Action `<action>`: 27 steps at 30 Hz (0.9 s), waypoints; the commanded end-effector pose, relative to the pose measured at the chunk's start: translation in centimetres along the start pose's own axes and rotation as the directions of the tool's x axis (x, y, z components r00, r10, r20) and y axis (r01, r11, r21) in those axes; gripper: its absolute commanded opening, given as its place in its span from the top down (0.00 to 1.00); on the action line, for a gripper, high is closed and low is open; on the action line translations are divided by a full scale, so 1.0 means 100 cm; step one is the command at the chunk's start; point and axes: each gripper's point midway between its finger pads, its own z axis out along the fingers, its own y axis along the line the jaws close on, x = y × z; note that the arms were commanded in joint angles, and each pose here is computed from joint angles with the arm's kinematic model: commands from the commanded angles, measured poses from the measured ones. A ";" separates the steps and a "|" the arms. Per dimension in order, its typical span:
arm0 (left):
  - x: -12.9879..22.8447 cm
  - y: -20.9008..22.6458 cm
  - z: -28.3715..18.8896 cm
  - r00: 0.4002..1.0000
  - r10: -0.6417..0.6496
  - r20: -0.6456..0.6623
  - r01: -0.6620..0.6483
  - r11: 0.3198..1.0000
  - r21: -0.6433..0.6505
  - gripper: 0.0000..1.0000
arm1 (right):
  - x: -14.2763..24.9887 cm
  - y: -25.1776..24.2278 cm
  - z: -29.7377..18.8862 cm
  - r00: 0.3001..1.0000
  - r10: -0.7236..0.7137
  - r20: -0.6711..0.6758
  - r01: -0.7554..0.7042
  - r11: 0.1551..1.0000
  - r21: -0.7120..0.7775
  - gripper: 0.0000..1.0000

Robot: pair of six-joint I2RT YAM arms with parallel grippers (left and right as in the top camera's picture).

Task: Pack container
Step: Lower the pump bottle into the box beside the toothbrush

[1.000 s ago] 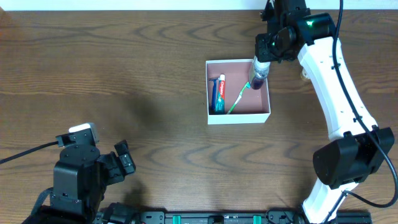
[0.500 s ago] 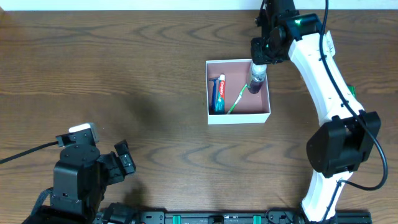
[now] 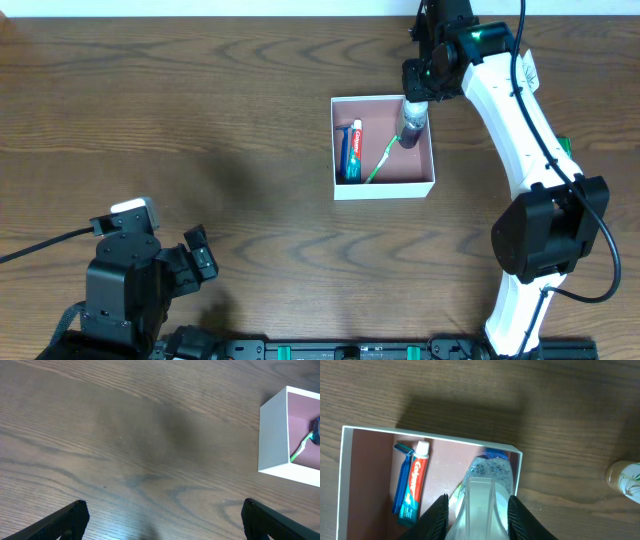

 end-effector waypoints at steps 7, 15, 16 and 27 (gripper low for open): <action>0.000 0.002 0.000 1.000 -0.013 0.003 0.013 1.000 -0.012 0.02 | -0.009 0.005 -0.008 0.999 0.000 0.037 0.000 1.000 0.010 0.68; 0.000 0.002 0.000 1.000 -0.013 0.003 0.013 1.000 -0.012 0.02 | -0.001 0.003 0.006 1.000 0.001 0.020 -0.001 1.000 0.013 0.67; 0.000 0.002 0.000 1.000 -0.013 0.003 0.013 1.000 -0.012 0.02 | 0.000 0.003 0.008 1.000 0.000 0.018 -0.001 1.000 0.013 0.67; 0.000 0.002 0.000 1.000 -0.013 0.003 0.013 1.000 -0.012 0.02 | 0.001 0.003 0.011 1.000 0.000 0.017 0.000 1.000 0.014 0.64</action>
